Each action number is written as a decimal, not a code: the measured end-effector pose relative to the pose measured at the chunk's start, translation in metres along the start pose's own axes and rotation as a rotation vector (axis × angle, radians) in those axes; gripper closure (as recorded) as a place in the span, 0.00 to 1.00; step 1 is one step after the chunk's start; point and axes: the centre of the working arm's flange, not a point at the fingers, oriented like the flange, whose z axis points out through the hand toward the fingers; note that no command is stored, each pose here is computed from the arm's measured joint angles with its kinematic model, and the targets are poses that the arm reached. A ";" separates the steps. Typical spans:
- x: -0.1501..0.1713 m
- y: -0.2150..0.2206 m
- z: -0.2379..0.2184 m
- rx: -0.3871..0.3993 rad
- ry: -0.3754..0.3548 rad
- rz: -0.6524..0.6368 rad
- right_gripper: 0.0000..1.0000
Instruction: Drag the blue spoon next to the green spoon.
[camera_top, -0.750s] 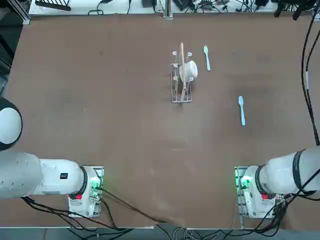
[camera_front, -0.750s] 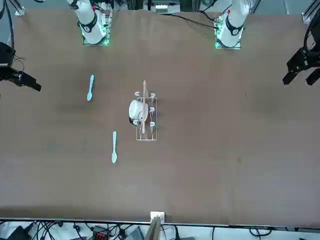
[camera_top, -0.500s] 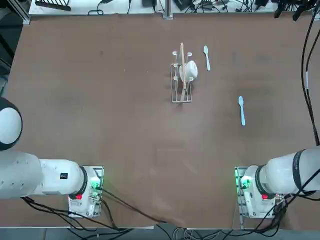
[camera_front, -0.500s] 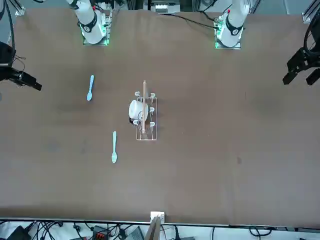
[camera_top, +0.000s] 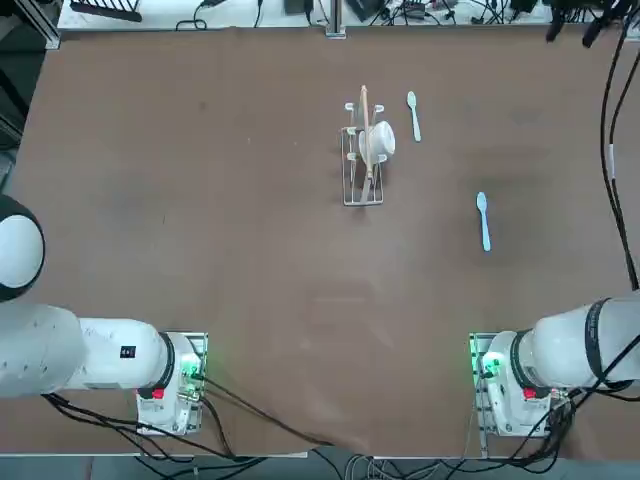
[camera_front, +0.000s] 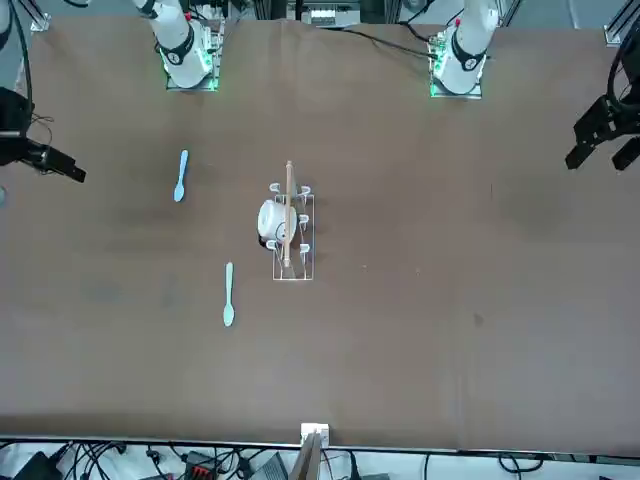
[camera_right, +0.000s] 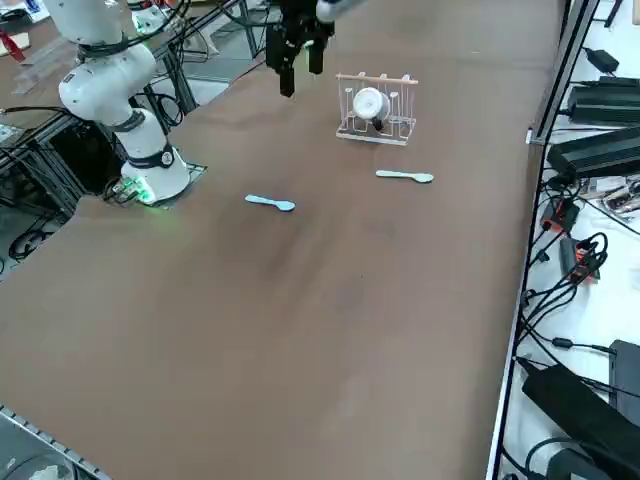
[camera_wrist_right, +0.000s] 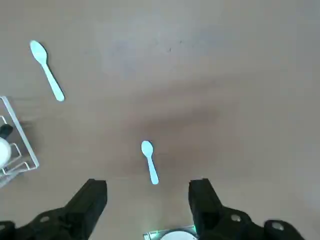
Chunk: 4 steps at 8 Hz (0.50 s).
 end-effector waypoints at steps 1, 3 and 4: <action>0.004 -0.001 0.023 -0.005 -0.044 -0.012 0.00; 0.013 -0.001 0.074 -0.004 -0.042 -0.020 0.00; 0.012 -0.001 0.112 0.002 0.002 -0.020 0.00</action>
